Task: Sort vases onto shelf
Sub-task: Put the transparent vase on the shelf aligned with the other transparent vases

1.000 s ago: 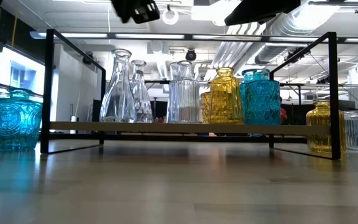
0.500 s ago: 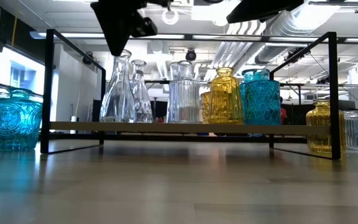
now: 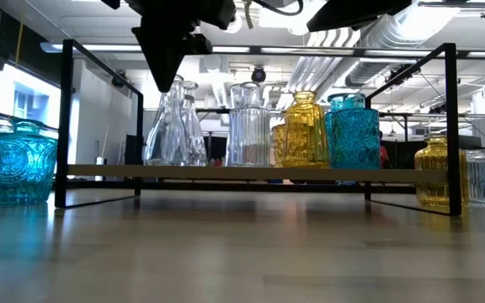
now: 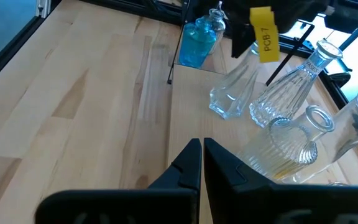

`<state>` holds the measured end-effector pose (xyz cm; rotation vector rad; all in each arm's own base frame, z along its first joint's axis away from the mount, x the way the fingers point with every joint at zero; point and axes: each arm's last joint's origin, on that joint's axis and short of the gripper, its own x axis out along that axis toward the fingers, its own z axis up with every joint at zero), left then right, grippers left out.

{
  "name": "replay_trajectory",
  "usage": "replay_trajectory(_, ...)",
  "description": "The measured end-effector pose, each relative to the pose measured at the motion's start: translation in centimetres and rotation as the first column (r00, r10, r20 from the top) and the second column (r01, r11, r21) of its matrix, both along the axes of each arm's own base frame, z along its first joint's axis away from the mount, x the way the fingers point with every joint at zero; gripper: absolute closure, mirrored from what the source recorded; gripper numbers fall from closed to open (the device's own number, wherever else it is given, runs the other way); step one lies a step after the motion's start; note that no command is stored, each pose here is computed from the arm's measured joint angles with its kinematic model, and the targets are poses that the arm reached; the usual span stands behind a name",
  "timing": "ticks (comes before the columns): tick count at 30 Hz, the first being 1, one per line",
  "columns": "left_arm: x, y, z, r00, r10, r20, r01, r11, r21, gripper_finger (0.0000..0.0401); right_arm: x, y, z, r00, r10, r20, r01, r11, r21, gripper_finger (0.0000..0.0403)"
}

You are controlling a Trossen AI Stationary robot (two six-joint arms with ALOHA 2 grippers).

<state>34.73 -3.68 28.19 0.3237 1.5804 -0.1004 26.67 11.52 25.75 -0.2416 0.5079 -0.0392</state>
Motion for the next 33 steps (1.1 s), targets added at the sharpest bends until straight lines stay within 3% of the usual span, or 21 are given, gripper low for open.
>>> replay_trajectory(33, 0.6, 2.0, 0.0, 0.998, 0.033, 0.052, -0.037, 0.997, 0.073, 0.0401, -0.1, 0.0, -0.1, 1.000, -0.004, -0.009, 0.004, 1.000, 0.001, 0.0403)
